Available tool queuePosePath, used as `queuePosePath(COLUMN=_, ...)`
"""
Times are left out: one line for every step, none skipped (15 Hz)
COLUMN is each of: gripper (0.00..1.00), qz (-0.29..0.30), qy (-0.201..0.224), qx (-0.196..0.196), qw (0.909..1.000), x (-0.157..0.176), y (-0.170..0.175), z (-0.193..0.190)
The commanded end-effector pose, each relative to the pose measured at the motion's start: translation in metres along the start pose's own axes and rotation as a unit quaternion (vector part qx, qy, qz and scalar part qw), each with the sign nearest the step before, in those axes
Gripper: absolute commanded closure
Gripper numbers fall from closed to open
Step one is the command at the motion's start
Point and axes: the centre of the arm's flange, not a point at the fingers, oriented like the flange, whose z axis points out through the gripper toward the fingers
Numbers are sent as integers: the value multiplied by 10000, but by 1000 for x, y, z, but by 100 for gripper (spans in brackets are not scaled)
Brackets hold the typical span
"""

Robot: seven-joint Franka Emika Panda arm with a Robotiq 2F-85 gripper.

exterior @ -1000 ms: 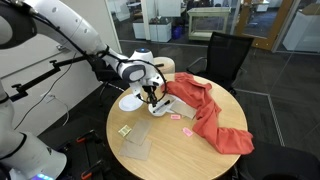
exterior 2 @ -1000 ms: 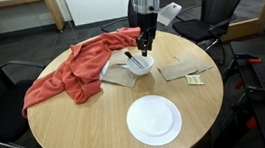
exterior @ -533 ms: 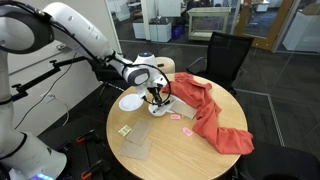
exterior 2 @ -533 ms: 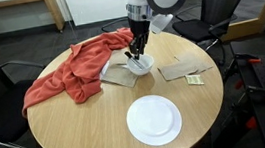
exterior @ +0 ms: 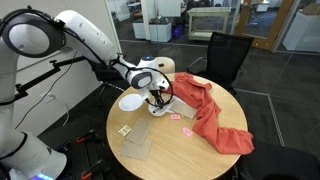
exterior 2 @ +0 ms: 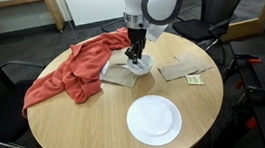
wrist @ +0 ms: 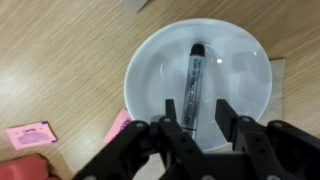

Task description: Pick up the pen from the white bowl and put it on the table.

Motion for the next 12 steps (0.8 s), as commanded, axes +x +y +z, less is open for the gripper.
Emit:
queuePosePath(gripper=52, qz=90, qy=185, qx=-198, qw=9996, x=10, y=-2, z=11)
queuePosePath(gripper=54, qz=90, qy=200, qx=-219, qw=9995, x=11, y=-1, z=13)
queuePosePath(gripper=78, qz=103, qy=212, qx=-246, qw=9994, x=11, y=-2, z=15)
queuePosePath(gripper=78, qz=93, qy=222, qx=-256, qw=9994, x=12, y=-2, z=17)
queuePosePath(gripper=81, qz=104, qy=235, qx=-259, qw=9993, x=12, y=-4, z=17)
queuePosePath(gripper=89, qz=91, qy=248, qx=-251, qw=9993, x=12, y=-5, z=17)
queuePosePath(gripper=96, qz=66, qy=270, qx=-236, qw=9993, x=11, y=-8, z=14)
queuePosePath(gripper=100, qz=58, qy=294, qx=-230, qw=9993, x=10, y=-10, z=11)
queuePosePath(gripper=96, qz=56, qy=330, qx=-212, qw=9992, x=7, y=-12, z=6)
queuePosePath(gripper=95, qz=61, qy=380, qx=-195, qw=9991, x=3, y=-14, z=-1)
queuePosePath(gripper=95, qz=82, qy=441, qx=-190, qw=9988, x=1, y=-16, z=-8)
queuePosePath(gripper=95, qz=103, qy=521, qx=-182, qw=9984, x=-1, y=-18, z=-16)
